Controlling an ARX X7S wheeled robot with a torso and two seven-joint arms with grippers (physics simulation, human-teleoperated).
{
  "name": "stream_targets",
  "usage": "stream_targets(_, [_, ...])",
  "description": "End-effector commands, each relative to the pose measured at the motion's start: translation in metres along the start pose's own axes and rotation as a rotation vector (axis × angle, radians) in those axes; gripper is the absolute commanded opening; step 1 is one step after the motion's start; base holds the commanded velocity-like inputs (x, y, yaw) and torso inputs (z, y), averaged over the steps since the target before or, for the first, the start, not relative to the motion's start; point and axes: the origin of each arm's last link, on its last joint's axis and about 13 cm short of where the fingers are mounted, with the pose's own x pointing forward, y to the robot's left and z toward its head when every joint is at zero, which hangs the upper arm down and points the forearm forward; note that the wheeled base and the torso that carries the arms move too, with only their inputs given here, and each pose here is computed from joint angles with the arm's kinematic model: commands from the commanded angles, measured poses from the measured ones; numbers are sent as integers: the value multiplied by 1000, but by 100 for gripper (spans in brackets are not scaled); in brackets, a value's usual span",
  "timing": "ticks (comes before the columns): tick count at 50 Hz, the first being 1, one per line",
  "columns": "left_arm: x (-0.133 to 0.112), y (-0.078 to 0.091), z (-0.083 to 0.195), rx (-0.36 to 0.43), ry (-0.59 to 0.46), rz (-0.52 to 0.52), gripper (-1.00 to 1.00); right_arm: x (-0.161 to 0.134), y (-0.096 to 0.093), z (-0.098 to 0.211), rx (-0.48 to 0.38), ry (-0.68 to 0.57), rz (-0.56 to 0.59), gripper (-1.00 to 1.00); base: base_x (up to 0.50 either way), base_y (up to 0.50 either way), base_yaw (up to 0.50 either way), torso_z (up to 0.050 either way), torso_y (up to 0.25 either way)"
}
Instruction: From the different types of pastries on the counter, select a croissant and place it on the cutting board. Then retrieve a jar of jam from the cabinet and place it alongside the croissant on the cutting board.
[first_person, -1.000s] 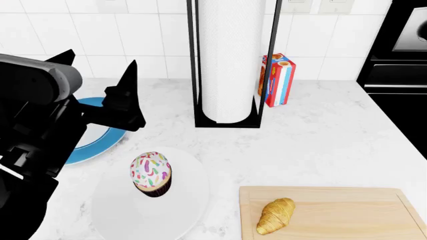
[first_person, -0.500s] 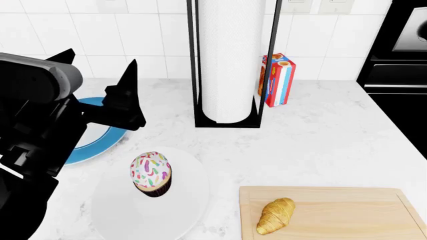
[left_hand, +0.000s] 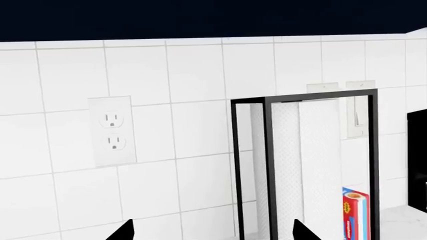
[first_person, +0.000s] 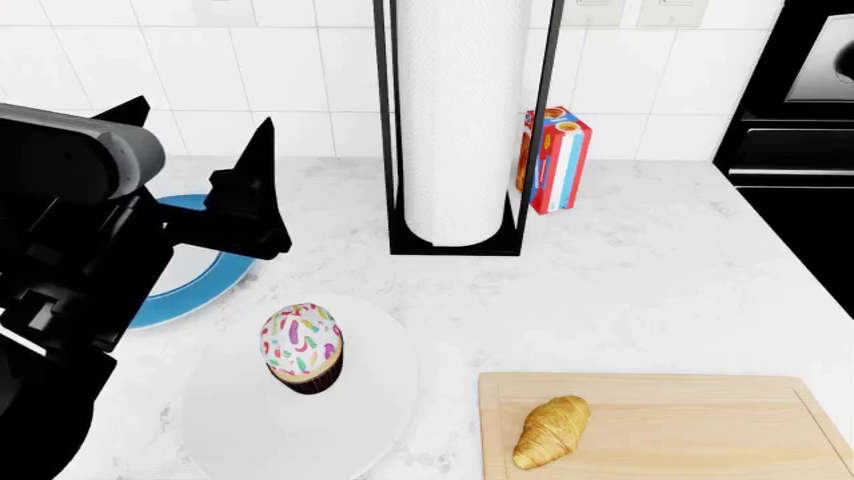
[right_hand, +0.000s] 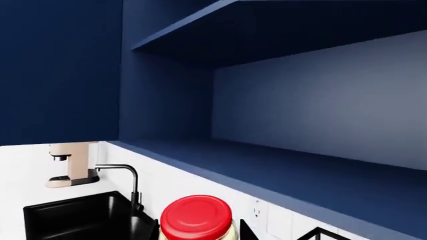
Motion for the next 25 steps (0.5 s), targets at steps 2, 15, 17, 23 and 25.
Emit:
stream_targets(2, [-1,0,1,-1,-2,3,100,-7,-1,-12,4,38,-43,-100,0,0,0,0,0])
stream_targets(15, [-1,0,2,-1,-5,2,100,-26,-1,-25,-4,45,-117,-100,0,0,0,0,0])
stream_targets(17, [-1,0,2,0,-6,1,100,-29,-1,-26,-3,43,-129,-100,0,0,0,0,0])
stream_targets(23, [0,0,2,0,-5,0,100,-37,-1,-27,-5,35,-161,-100,0,0,0,0,0])
stream_targets(25, [0,0,2,0,-5,1,100,-40,-1,-27,-9,34,-172,-100,0,0,0,0,0])
